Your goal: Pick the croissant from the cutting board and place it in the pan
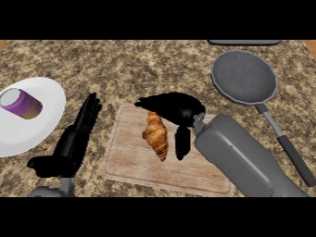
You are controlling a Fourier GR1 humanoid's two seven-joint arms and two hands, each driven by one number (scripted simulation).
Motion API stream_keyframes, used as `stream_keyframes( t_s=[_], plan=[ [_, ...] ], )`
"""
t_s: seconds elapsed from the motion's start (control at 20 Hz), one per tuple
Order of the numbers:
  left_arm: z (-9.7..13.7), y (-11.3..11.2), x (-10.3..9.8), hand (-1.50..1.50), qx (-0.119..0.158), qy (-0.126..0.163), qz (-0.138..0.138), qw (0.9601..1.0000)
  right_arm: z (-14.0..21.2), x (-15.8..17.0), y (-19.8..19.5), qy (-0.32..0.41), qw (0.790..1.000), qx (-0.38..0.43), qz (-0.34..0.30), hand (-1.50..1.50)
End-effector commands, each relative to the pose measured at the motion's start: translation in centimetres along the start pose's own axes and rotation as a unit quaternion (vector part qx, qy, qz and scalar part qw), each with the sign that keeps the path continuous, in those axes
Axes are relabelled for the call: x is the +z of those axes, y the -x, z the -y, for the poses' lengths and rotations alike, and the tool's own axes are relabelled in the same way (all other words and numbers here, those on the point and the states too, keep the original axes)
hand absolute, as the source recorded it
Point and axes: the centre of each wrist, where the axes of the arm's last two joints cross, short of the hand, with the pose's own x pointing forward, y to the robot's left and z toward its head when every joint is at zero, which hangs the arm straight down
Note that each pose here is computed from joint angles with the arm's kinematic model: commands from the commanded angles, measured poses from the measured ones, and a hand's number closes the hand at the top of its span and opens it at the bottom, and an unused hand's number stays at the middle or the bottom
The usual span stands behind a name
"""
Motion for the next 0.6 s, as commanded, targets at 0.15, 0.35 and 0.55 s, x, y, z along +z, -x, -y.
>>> stream_keyframes(
  t_s=[0.15,0.35,0.55],
  plan=[
    [1.8,1.1,-0.8,0.0,0.001,0.001,0.008,1.0,-1.2,-1.3,0.2,0.002,1.0,-0.012,-0.015,-1.5],
    [1.2,-1.4,0.1,0.0,0.004,0.0,0.001,1.0,-1.8,-2.2,0.8,0.013,0.999,-0.037,-0.005,-1.5],
    [0.7,0.9,0.2,0.0,0.019,0.008,0.0,0.9998,-2.7,-3.8,0.8,0.013,0.999,-0.029,-0.009,-1.5]
  ],
)
